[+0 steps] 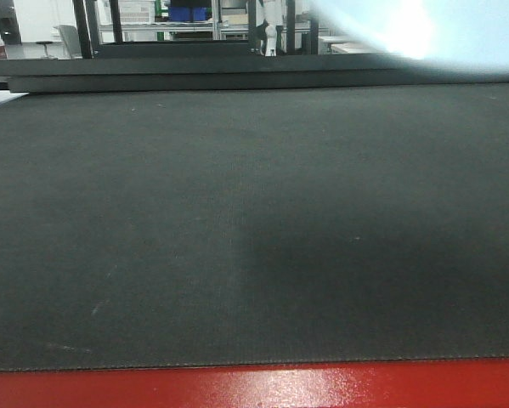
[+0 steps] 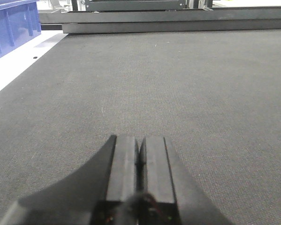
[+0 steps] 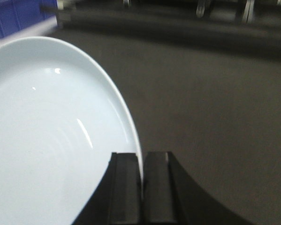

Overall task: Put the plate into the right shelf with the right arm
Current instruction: 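Close the right gripper on the plate rim and lift it, then hold the plate in the right gripper while driving along the table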

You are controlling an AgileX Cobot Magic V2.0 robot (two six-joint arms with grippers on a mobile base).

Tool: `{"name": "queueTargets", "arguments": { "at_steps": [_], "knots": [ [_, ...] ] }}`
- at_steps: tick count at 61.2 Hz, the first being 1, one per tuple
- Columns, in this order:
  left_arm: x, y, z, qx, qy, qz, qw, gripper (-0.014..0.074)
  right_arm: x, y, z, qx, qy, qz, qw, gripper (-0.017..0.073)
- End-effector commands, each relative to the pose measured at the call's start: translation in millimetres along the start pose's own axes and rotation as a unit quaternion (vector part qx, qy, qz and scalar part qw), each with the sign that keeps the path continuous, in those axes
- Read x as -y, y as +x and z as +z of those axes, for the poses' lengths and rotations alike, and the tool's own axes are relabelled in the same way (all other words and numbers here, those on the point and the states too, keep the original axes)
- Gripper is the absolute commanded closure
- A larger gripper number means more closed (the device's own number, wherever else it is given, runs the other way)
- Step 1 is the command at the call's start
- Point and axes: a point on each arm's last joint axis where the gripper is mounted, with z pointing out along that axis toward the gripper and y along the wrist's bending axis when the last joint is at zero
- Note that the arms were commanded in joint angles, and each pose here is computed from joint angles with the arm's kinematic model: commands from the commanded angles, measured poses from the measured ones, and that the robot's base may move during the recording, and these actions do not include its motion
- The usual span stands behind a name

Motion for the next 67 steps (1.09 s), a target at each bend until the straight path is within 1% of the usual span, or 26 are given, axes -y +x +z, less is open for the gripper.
{"name": "queueTargets", "arguments": {
  "at_steps": [1, 16, 22, 67],
  "knots": [
    [-1.4, -5, -1, 0.042, -0.007, -0.004, 0.999, 0.0640, -0.8, -23, -24, 0.104, -0.009, -0.008, 0.995, 0.0531],
    [-1.4, -5, -1, 0.042, -0.007, -0.004, 0.999, 0.0640, 0.4, -32, -67, 0.197, -0.017, -0.005, 0.980, 0.0531],
    [-1.4, -5, -1, 0.042, -0.007, -0.004, 0.999, 0.0640, 0.5, -33, -74, 0.217, -0.019, -0.004, 0.976, 0.0531],
    [-1.4, -5, -1, 0.042, -0.007, -0.004, 0.999, 0.0640, 0.7, -32, -74, 0.210, -0.018, -0.004, 0.977, 0.0531]
  ]
}}
